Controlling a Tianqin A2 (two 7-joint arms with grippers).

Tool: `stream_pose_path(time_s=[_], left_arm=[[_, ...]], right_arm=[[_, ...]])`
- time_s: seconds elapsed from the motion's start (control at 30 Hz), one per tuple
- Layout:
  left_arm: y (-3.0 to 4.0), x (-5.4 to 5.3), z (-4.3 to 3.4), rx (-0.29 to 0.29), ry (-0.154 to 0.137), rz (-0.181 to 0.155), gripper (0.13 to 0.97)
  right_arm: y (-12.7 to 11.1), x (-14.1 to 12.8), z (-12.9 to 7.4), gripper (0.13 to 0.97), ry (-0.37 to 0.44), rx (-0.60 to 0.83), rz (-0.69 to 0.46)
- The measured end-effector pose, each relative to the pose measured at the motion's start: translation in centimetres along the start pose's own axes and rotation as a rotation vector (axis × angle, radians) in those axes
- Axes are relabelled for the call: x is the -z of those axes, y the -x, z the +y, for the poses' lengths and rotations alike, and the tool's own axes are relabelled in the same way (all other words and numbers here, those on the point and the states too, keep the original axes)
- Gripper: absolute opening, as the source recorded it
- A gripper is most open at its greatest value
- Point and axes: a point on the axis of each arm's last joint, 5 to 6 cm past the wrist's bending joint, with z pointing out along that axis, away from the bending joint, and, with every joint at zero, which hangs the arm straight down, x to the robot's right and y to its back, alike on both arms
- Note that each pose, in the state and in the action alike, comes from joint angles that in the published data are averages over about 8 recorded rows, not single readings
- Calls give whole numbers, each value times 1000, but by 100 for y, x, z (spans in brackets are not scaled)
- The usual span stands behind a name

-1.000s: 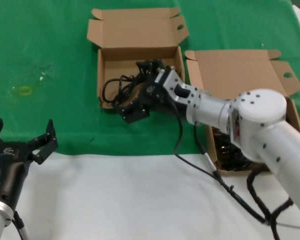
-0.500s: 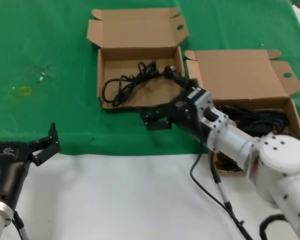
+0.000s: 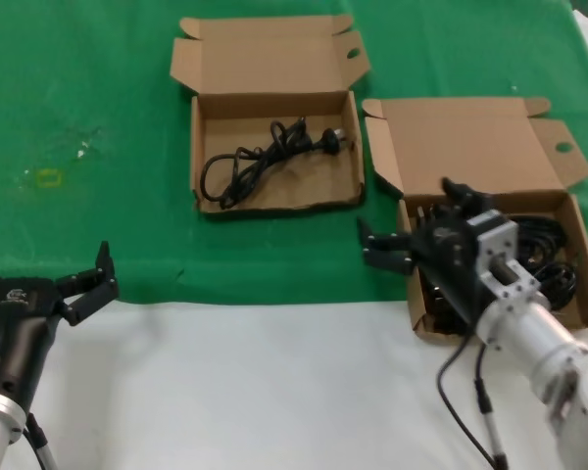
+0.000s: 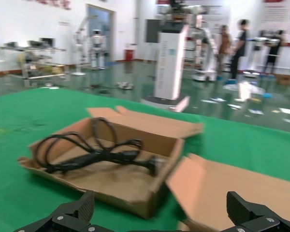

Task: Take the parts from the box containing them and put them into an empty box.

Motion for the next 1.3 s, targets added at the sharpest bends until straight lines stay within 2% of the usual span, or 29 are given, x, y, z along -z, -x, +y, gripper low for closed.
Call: stream_pose_path(time_s=[0.33,0.47,1.3], left_arm=[[0,0,0,0,0,0,966],[0,0,0,0,0,0,966],[0,0,0,0,0,0,966]], right_arm=[[-169,605,68,966,3,-71,183],[-206,740,62,966,1,-82,223],[-214,770,60,966,0,-84,232]])
